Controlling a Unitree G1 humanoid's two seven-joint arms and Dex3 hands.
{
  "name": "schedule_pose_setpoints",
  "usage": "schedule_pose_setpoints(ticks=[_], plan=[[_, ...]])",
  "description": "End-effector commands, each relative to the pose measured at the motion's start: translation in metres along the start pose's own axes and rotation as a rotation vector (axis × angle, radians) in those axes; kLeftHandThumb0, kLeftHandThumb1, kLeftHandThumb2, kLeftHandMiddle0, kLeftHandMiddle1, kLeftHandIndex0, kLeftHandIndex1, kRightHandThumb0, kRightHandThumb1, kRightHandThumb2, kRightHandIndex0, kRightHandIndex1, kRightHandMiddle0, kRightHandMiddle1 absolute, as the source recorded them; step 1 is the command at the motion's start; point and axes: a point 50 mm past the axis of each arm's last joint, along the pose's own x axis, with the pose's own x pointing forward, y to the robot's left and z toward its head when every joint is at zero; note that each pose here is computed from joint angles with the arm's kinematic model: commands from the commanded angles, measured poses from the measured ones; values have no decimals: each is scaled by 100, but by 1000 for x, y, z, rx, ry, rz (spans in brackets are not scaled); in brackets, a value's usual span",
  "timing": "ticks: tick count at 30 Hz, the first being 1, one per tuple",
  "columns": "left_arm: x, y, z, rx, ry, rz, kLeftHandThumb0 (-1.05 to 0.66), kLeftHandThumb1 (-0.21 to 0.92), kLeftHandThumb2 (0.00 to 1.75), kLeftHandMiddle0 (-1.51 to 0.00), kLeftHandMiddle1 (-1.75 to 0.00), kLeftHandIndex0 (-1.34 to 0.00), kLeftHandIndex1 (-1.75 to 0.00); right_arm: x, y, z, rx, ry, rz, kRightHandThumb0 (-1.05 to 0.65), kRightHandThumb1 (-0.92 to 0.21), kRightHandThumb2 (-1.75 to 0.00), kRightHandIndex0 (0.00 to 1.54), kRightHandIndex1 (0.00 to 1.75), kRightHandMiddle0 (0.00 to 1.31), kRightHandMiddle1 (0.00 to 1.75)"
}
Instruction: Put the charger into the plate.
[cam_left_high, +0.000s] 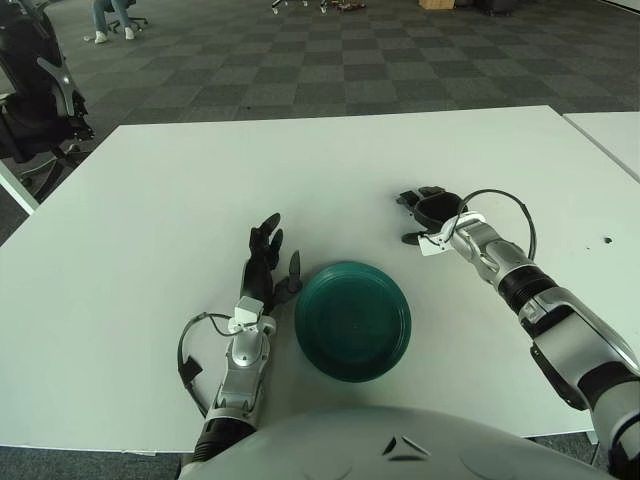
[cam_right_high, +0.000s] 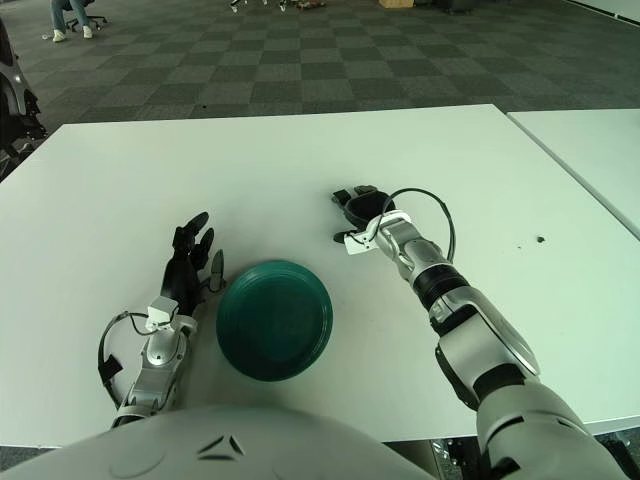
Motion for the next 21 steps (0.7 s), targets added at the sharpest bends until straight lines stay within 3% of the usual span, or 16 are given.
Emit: schedule_pose_setpoints(ticks=[1, 4, 8, 9, 11, 12, 14, 16, 21], plan=[[-37, 0, -65, 18, 317, -5, -70, 92, 87, -42, -3, -2, -83, -26, 73, -7, 0, 55, 236, -71, -92, -73, 47, 3, 0, 73], [-38, 1, -65, 15, 319, -6, -70, 92, 87, -42, -3, -2, -84, -27, 71, -12, 23, 78, 176, -71, -92, -74, 54, 7, 0, 81], [-39, 4, -66, 16, 321, -9, -70, 92, 87, -43, -3, -2, -84, -33, 69, -26, 72, 138, 129, -74, -92, -75, 43, 63, 2, 99], [-39, 5, -66, 16, 321, -10, -70, 92, 87, -43, -3, -2, -84, -36, 71, -32, 71, 162, 126, -74, -92, -75, 42, 68, 3, 100], [-40, 6, -67, 17, 322, -10, -70, 92, 87, -43, -3, -3, -84, -42, 74, -39, 59, 200, 116, -73, -92, -75, 39, 105, 7, 116], [-40, 6, -67, 18, 323, -10, -70, 92, 87, -44, -3, -3, -85, -44, 76, -42, 51, 214, 111, -71, -92, -74, 38, 129, 10, 132], [-40, 7, -67, 20, 325, -9, -70, 92, 87, -44, -3, -4, -85, -49, 80, -45, 26, 234, 99, -69, -92, -73, 40, 151, 15, 148], [-40, 8, -67, 24, 329, -10, -70, 92, 87, -44, -3, -4, -85, -52, 84, -45, 0, 239, 89, -64, -92, -72, 48, 165, 23, 163], [-40, 9, -67, 32, 329, -9, -70, 92, 86, -46, -4, -5, -86, -62, 103, -36, -32, 231, 96, -43, -81, -71, 65, 173, 28, 173]])
